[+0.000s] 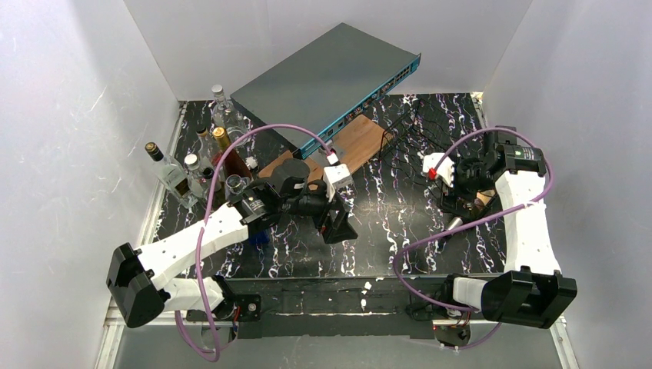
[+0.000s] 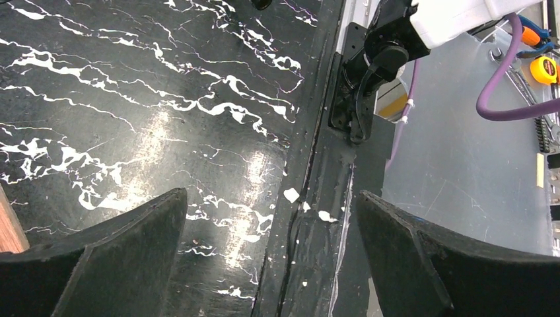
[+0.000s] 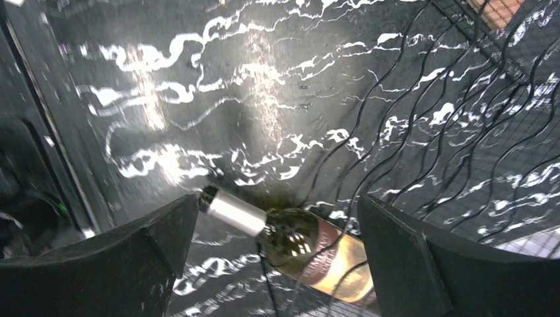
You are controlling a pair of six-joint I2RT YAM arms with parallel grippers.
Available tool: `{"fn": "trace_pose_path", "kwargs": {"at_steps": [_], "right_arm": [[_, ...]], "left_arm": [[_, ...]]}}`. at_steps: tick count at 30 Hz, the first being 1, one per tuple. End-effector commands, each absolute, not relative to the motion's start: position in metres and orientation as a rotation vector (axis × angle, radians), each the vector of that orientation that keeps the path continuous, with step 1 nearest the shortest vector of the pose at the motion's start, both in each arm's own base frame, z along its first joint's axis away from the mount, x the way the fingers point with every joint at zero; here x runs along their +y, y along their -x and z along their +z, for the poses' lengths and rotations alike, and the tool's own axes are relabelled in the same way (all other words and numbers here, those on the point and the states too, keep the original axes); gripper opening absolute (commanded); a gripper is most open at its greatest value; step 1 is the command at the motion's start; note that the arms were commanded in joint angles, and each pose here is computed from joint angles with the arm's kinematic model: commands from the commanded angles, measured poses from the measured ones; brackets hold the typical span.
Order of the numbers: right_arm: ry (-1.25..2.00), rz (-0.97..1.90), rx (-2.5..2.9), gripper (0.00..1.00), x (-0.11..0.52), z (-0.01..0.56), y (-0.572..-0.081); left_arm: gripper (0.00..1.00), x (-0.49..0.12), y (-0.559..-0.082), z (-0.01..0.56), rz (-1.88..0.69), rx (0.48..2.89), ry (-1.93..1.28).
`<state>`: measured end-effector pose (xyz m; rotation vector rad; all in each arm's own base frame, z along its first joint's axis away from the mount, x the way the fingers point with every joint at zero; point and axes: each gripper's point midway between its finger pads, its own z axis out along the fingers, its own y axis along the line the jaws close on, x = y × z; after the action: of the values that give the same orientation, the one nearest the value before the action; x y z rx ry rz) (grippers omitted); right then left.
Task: Take the wine bottle off the wine rack
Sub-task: Pick up the wine bottle from the wine rack.
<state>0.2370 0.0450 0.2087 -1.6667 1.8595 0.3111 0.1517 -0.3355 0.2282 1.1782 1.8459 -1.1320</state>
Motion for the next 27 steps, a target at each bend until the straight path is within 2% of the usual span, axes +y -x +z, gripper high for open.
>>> {"fn": "trace_pose_path", "kwargs": {"at_steps": [1, 9, 23, 27], "right_arm": [[1.995, 0.208, 1.694, 1.00, 0.028, 0.198, -0.225], [2.492, 0.165, 1.397, 1.00, 0.000, 0.150, -0.206], [2.688, 0.159, 1.273, 1.00, -0.012, 0.086, -0.205], [2.711, 0.116, 1.247, 0.93, -0.015, 0.075, -0.213]], "left_arm": [[0.98, -0.334, -0.155, 0.241, -1.114, 1.784, -1.159], [0.98, -0.330, -0.156, 0.242, -1.084, 1.766, -1.164], [0.98, -0.328, -0.162, 0.232, -1.035, 1.784, -1.173], [0.98, -0.328, -0.163, 0.230, -1.027, 1.788, -1.174]]}}
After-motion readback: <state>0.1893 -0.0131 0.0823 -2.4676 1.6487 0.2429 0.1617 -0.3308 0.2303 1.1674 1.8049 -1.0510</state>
